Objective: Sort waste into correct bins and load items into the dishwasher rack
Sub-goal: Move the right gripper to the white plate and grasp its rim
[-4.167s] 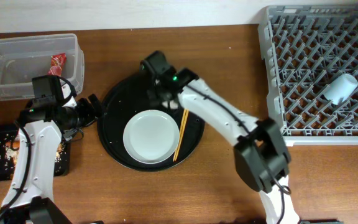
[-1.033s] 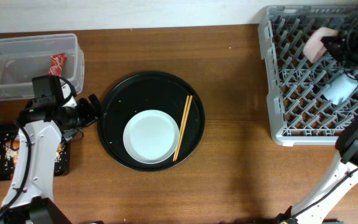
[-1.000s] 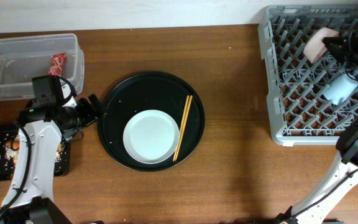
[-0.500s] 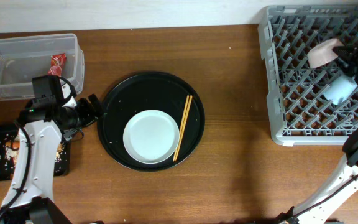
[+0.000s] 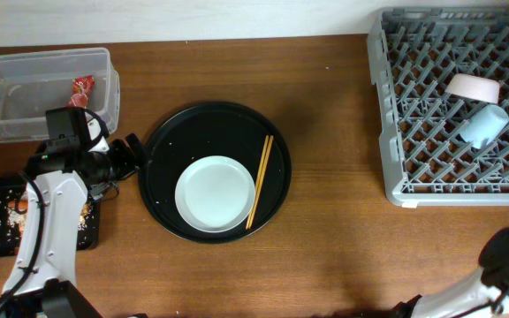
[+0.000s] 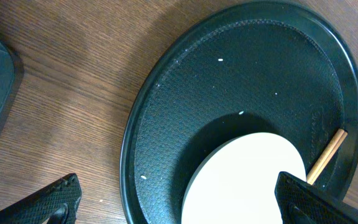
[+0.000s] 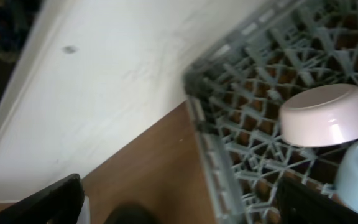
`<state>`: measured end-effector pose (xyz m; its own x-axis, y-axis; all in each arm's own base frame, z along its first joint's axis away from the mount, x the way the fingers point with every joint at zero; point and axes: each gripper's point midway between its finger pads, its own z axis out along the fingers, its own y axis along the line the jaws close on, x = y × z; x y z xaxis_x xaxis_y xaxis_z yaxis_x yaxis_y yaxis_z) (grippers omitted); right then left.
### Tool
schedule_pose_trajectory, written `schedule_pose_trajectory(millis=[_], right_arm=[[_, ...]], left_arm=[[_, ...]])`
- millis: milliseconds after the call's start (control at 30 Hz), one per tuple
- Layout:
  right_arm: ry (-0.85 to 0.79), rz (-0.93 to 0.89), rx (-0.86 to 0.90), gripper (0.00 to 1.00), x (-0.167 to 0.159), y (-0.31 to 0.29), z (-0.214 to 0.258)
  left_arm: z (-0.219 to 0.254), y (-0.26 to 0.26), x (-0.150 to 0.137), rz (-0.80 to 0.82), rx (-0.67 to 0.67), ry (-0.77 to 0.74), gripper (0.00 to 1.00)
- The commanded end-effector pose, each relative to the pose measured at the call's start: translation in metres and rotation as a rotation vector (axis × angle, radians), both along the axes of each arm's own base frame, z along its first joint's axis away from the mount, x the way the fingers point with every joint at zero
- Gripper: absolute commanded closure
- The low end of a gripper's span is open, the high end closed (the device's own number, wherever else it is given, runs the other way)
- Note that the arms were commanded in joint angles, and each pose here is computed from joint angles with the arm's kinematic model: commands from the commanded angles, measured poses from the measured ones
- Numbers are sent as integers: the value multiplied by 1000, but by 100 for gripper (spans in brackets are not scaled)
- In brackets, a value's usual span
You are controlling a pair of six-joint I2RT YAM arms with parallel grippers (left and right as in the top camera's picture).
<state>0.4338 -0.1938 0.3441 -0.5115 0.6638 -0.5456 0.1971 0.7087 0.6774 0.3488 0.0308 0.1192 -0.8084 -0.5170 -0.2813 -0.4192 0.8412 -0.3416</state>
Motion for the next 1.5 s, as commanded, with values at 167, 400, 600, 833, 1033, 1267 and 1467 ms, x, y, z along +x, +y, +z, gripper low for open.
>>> schedule_pose_trajectory(millis=[167, 400, 600, 833, 1033, 1267, 1467], right_arm=[[-136, 277, -114, 2, -46, 162, 91], [-1, 546, -237, 2, -74, 298, 60], [68, 776, -231, 2, -73, 384, 21], [202, 902, -246, 5, -58, 444, -46], [392, 947, -335, 8, -45, 479, -139], [553, 972, -488, 19, -38, 510, -254], [639, 1012, -517, 35, -53, 520, -298]], left_arm=[[-1, 0, 0, -15, 9, 0, 1], [-1, 0, 0, -15, 9, 0, 1], [-1, 0, 0, -15, 9, 0, 1], [-1, 0, 0, -15, 9, 0, 1], [-1, 0, 0, -15, 9, 0, 1], [-1, 0, 0, -15, 9, 0, 1], [-1, 0, 0, -15, 9, 0, 1]])
